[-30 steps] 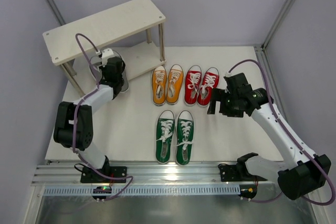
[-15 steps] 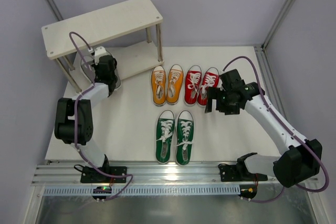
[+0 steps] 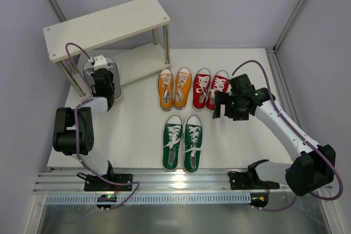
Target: Place and organize the shoes onto the shoe shelf
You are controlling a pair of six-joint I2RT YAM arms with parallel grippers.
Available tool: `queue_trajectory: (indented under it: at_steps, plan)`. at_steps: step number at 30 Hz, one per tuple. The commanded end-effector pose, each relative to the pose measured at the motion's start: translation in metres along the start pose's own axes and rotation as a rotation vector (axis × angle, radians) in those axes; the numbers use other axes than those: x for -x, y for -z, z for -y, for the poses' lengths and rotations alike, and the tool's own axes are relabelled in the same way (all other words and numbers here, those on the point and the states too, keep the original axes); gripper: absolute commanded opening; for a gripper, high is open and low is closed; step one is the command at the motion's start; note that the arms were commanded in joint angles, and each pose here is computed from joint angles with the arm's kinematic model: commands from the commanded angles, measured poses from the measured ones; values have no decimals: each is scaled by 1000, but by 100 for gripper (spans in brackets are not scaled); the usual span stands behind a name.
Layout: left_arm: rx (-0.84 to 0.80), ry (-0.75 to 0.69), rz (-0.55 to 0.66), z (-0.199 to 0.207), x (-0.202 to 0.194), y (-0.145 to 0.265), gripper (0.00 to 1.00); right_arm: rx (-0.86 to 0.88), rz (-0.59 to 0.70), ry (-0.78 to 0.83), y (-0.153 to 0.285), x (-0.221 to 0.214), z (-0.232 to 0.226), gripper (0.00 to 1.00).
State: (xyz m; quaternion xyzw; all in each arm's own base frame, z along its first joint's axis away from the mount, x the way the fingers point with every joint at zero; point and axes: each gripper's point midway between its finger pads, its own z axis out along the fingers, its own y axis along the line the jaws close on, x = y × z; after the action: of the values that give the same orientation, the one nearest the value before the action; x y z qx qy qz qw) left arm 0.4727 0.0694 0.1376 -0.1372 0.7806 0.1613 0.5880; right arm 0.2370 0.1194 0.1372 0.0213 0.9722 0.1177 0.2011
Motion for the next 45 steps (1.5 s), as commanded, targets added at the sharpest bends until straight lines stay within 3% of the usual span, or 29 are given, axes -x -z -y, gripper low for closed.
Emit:
queue_trajectory:
  at_steps: [1,10,18,27,29,31,32,33,35,40,41,45]
  plan:
    - [-57,81,362,-9,108,15,0,45,64,10,7,9,-8,98]
    - [-60,76,348,-33,119,-1,0,45,72,23,9,0,-3,98]
    - [-81,140,324,-25,107,-25,0,50,75,40,10,1,-4,98]
    - [-80,148,394,-23,130,-33,1,44,58,59,5,-8,1,98]
    - [-71,158,392,-23,125,-39,8,48,60,64,4,-8,0,98]
    - [-60,163,395,-21,119,-41,24,49,55,65,2,-9,0,98]
    - [-29,170,388,-25,114,-41,34,51,57,67,2,-8,0,98]
    - [-2,173,382,-28,110,-41,54,52,55,68,2,-9,0,98]
    - [20,165,372,-28,105,-40,59,61,56,69,1,-9,-1,98]
    - [15,160,357,-22,102,-26,86,71,60,65,1,-12,-1,98]
    - [22,167,367,-22,111,-16,99,75,65,61,0,-13,-2,98]
    - [-49,171,388,9,133,28,100,98,81,38,-1,-13,-5,98]
